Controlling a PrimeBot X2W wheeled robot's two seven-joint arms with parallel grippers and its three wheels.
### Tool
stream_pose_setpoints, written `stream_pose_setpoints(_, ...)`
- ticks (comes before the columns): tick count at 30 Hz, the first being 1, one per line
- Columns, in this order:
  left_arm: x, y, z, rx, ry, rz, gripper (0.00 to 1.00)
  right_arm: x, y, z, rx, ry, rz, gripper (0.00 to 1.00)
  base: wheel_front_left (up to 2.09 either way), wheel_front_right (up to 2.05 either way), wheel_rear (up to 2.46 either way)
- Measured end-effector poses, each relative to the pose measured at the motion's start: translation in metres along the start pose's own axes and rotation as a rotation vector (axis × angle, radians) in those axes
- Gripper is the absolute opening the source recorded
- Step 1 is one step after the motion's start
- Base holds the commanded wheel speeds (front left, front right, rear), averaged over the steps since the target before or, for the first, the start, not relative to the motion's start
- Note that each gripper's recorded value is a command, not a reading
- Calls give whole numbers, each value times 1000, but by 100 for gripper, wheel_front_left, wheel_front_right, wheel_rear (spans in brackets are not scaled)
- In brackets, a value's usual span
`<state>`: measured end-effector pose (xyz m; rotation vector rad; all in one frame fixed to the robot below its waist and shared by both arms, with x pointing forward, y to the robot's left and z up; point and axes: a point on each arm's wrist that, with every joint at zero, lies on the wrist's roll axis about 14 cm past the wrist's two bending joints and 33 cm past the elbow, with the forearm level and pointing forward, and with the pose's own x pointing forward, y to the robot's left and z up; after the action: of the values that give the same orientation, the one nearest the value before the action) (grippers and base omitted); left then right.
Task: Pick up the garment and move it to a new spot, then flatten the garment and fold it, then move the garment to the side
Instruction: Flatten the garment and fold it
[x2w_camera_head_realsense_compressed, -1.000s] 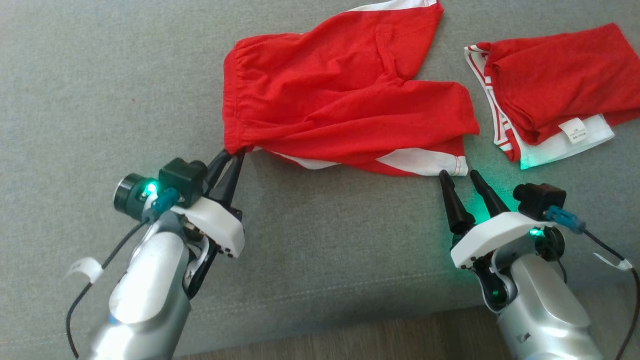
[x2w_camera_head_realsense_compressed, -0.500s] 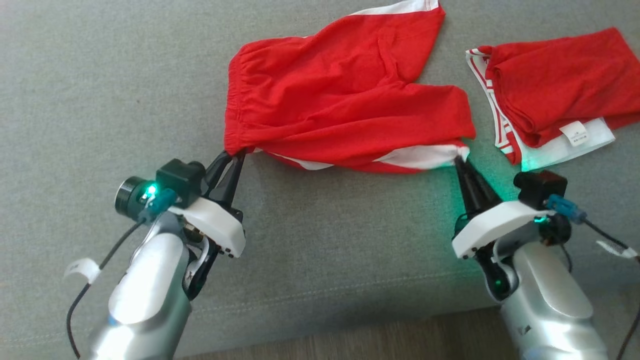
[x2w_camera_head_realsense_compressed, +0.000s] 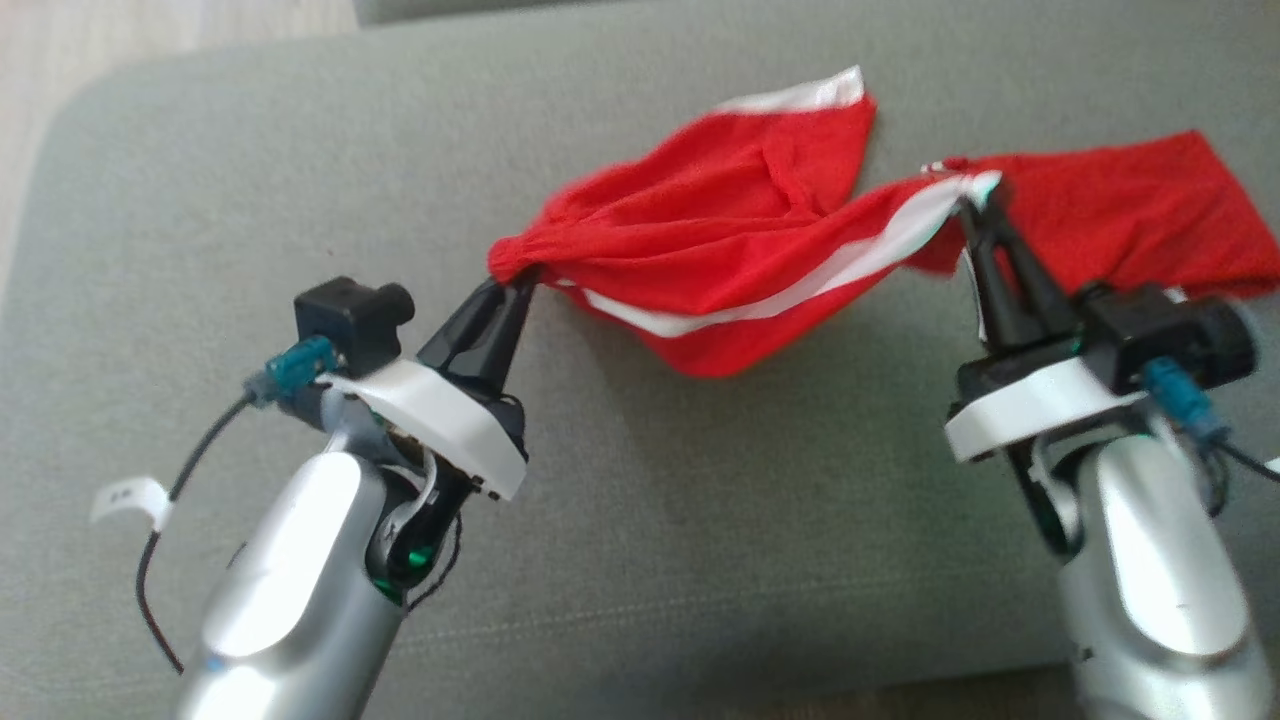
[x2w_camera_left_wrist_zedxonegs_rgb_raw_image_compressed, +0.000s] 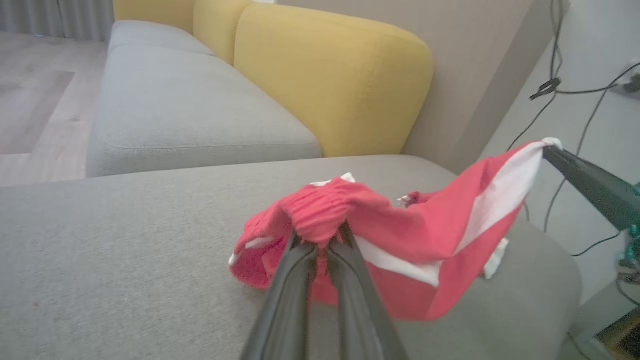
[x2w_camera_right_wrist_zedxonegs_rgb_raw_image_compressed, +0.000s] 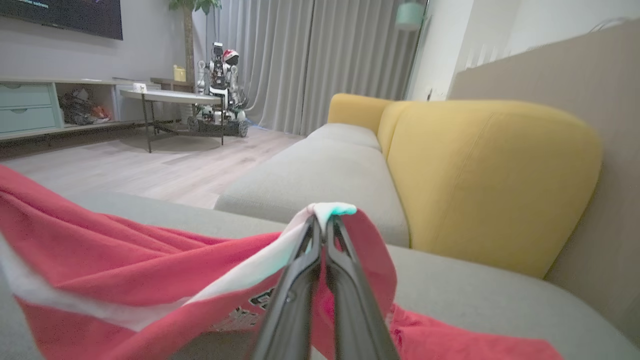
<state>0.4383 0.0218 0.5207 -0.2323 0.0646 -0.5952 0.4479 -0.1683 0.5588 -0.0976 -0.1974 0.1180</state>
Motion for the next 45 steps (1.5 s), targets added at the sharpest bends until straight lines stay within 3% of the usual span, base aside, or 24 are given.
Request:
stream_pose_setpoints(8, -26, -42, 71, -108, -64, -102, 0, -6, -19, 81, -130, -174, -17, 0, 0, 0, 0)
stream_pose_setpoints(17, -62, -51, 151, -297, -192, -65, 0, -16, -15, 147, -182, -295, -1, 0, 0, 0, 0)
stream_pose_setpoints(21, -70, -44, 164, -382, -208, -29, 0, -15, -16, 150, -136, -266, -3, 0, 0, 0, 0)
stream_pose_setpoints(26, -68, -27, 160, -478, -184, 25, 0, -6, -22, 124, -73, -122, -9, 0, 0, 0, 0)
stream_pose_setpoints(31, -45, -4, 145, -565, -88, 72, 0, 29, -10, 124, -45, -72, 50, 0, 0, 0, 0)
stream_pose_setpoints(34, -15, 15, 165, -543, -69, 66, 0, 72, 5, 149, -50, -111, 105, 0, 0, 0, 0)
stream_pose_setpoints(38, 31, 50, 213, -380, -112, 63, 0, 137, 25, 185, -92, -187, 168, 0, 0, 0, 0)
stream_pose_setpoints(45, 105, 117, 259, -200, -284, 99, 0, 224, 23, 217, -123, -417, 129, 0, 0, 0, 0)
